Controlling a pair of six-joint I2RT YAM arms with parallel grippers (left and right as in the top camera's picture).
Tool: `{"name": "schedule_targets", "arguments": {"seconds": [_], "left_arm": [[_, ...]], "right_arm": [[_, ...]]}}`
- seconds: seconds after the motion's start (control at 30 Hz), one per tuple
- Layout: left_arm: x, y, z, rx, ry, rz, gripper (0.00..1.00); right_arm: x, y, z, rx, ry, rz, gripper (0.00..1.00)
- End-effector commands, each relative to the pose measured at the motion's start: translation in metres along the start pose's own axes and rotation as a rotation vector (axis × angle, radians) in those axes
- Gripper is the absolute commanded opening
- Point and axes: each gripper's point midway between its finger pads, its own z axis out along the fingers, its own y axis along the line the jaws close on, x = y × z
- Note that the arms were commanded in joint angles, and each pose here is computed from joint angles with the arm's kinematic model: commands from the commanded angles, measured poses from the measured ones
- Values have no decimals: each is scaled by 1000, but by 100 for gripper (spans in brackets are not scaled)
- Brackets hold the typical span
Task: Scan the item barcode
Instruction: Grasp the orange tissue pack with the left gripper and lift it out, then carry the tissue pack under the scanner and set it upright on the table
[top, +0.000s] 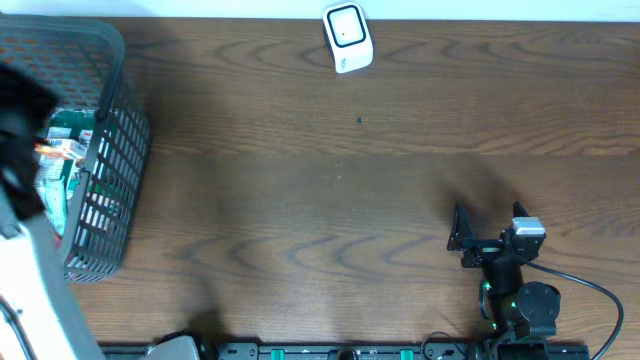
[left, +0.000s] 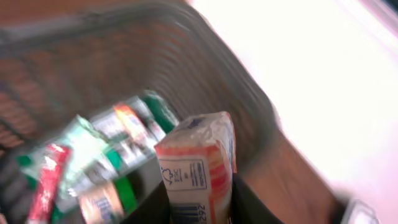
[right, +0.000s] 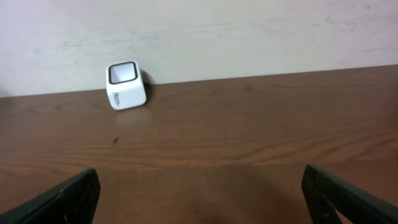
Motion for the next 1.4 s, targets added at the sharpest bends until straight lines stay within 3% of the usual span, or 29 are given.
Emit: {"name": "schedule_targets", "arguments": {"seconds": [0.0,0.2,0.4,0.67,0.93,1.37], "left_arm": [[49,-52,-20,137,114,168,27],[179,-119,-30,269,431,480,27],[309,-147,-6,213,677,724,27],[437,-168,30,156,808,944,27],[494,-168,57,133,839,1005,27],[513,-191,75,194,742,1009,28]], "right_arm": [[1,3,0,-12,2,14,99],[1,3,0,-12,2,14,99],[1,3,0,-12,2,14,99],[1,3,0,-12,2,14,99],[1,3,0,-12,2,14,99],[1,3,0,-12,2,14,99]]}}
